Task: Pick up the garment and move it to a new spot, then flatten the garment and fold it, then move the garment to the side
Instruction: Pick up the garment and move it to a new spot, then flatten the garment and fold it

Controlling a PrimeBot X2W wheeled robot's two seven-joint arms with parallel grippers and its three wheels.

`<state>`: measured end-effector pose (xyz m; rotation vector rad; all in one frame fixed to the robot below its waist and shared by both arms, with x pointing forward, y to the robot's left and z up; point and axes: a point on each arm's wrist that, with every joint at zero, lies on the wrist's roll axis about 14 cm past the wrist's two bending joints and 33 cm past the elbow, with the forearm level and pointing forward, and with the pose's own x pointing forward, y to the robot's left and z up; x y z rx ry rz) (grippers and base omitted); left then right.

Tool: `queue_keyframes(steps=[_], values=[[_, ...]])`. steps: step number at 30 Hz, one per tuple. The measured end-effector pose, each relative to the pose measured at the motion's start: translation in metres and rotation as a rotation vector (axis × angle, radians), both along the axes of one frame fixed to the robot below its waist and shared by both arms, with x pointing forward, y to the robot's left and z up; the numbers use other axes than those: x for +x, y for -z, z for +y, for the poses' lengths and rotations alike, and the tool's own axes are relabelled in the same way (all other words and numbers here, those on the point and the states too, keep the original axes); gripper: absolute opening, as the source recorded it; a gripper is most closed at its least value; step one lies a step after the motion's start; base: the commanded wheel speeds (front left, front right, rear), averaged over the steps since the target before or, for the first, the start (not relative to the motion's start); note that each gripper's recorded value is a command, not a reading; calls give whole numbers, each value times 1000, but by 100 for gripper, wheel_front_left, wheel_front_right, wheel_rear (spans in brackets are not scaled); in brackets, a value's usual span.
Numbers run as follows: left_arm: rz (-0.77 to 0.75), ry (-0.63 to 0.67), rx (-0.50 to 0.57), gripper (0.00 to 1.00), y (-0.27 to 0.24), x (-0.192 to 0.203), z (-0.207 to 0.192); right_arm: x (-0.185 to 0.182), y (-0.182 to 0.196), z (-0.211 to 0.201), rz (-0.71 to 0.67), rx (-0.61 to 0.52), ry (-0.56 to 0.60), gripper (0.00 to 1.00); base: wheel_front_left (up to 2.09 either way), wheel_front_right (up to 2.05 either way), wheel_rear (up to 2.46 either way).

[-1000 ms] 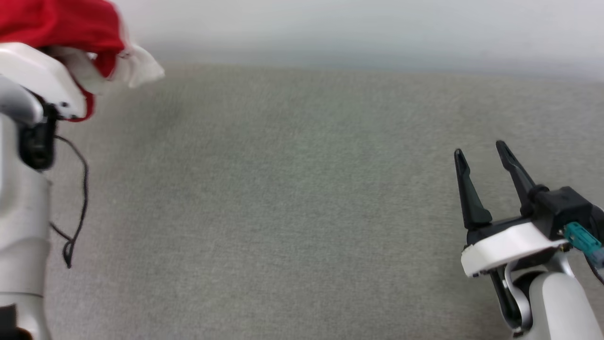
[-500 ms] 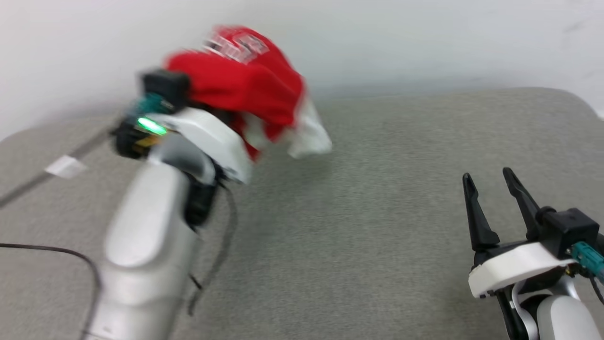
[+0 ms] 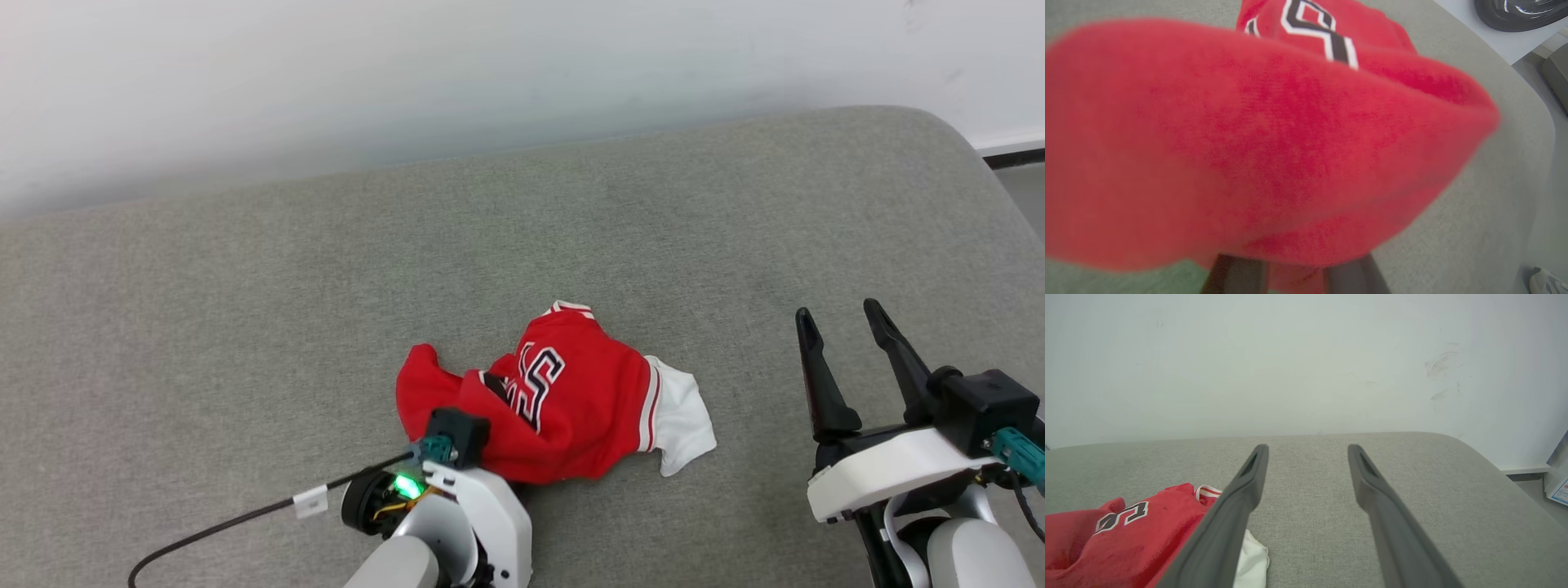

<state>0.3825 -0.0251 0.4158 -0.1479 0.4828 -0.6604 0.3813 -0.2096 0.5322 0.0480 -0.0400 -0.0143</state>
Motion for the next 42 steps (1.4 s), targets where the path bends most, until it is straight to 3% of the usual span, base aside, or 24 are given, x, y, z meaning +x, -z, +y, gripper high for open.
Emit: queue_keyframes(steps=[1,4,11,20,30,42], values=[[10,3,16,100,6,-4,4,1,1,0,0,2,-1,100,0,0,0],[-30,-22,8,100,1,-4,10,3,1,4,-3,1,-11,100,0,0,0],[-329,-173,-102,100,-75,17,33,1,-4,15,-17,3,-44,100,0,0,0],[-534,-419,-118,100,-133,20,106,-7,-13,26,-33,10,-76,100,0,0,0],[-543,-593,-28,100,-129,7,178,-20,-14,26,-25,9,-77,100,0,0,0],[-521,-603,-28,100,-124,-1,180,-22,-14,26,-17,11,-77,100,0,0,0]])
